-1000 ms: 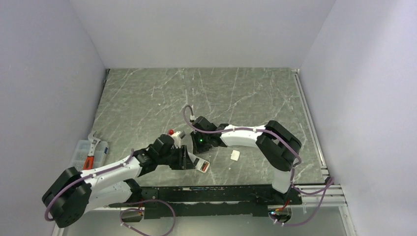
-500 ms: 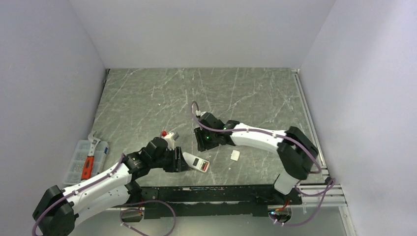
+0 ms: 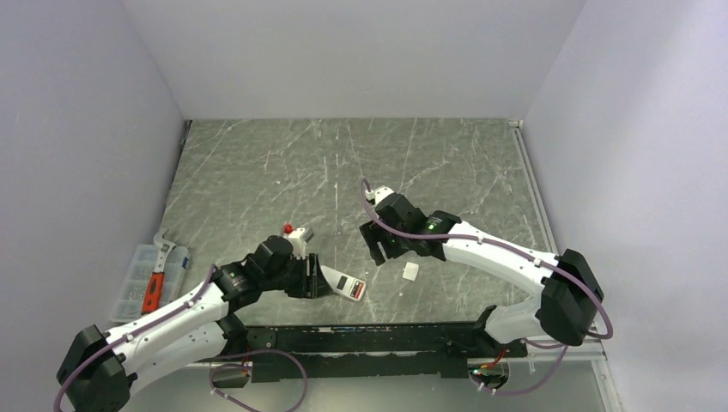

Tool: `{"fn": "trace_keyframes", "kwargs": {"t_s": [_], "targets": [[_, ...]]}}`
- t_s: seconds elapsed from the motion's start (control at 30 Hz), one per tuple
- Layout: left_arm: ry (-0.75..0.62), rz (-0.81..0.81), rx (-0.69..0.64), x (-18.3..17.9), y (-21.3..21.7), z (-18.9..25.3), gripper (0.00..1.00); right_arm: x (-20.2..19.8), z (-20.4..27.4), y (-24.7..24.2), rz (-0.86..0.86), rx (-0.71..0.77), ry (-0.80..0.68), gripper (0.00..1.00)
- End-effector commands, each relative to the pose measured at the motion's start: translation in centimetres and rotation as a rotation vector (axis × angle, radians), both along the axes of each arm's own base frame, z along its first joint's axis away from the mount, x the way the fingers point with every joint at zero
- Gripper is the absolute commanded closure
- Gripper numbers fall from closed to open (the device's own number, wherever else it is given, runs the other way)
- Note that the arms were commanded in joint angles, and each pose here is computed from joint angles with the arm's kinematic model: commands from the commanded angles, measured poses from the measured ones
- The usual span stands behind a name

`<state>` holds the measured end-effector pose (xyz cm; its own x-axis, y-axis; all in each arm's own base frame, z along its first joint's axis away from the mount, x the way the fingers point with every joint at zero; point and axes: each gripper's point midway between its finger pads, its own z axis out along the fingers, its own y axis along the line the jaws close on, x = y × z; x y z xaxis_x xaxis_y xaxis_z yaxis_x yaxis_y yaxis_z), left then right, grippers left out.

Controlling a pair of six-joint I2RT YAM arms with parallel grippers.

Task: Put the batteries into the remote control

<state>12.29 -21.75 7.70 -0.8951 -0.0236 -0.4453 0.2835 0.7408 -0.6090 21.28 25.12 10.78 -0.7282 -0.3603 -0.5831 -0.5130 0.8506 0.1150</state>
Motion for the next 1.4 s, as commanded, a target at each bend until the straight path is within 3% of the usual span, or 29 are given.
{"fn": "trace_keyframes", "kwargs": {"t_s": [0.0,0.27,0.6,1.07,1.37], "targets": [[-0.063,-0.033,-0.022,0.7,-0.7,1.9,0.43,0.5,0.2,-2.2,0.112,-0.126,-0.053,0.23],[-0.082,-0.062,-0.032,0.5,-0.8,2.3,0.42,1.5,0.5,-4.7,0.274,-0.266,-0.115,0.19],[-0.087,-0.114,-0.062,0.0,-1.4,2.6,0.41,-1.7,-1.8,-6.0,0.512,-0.316,-0.032,0.19],[-0.077,-0.149,-0.071,-0.2,-1.9,2.6,0.40,-1.4,-6.2,-8.0,0.510,-0.478,0.142,0.21],[-0.076,-0.158,-0.063,-0.1,-2.1,2.5,0.40,-1.4,-6.7,-7.7,0.523,-0.433,0.158,0.21]]}}
